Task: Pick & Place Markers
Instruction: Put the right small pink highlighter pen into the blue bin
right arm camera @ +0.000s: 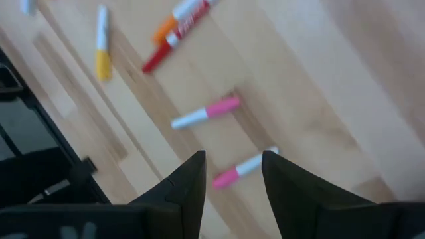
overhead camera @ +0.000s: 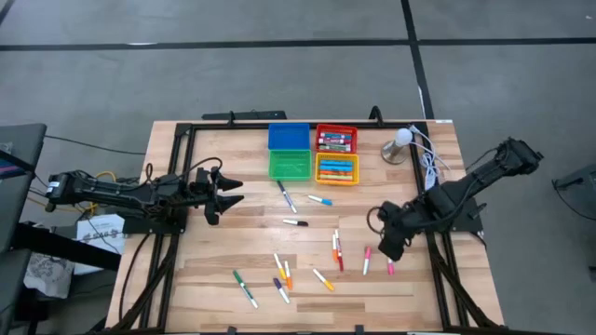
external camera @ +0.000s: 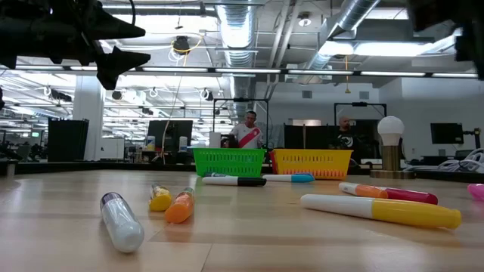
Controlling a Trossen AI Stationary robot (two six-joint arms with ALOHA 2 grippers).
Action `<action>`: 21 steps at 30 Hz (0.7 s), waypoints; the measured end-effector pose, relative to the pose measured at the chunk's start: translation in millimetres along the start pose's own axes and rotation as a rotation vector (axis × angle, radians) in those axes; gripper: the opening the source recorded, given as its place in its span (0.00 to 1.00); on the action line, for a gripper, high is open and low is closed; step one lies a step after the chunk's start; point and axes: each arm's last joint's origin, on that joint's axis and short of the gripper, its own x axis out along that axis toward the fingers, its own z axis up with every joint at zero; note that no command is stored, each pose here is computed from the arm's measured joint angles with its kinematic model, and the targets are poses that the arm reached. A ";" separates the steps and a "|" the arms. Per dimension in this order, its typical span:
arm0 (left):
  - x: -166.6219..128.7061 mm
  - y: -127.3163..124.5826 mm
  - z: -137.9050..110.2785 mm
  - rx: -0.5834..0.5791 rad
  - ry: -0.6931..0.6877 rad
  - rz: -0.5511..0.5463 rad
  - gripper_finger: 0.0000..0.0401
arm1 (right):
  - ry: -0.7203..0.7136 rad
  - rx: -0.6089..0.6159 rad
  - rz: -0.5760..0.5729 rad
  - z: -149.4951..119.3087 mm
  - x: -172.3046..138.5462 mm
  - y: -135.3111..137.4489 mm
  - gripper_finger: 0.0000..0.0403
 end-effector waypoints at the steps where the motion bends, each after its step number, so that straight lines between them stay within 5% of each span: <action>1: 0.0 0.0 0.0 0.000 0.000 0.000 0.62 | 0.011 0.008 -0.006 -3.9 2.7 0.0 0.34; 21: 0.0 -0.1 0.3 -0.001 -0.003 -0.001 0.62 | 0.071 0.351 -0.070 -37.3 24.8 -3.3 0.32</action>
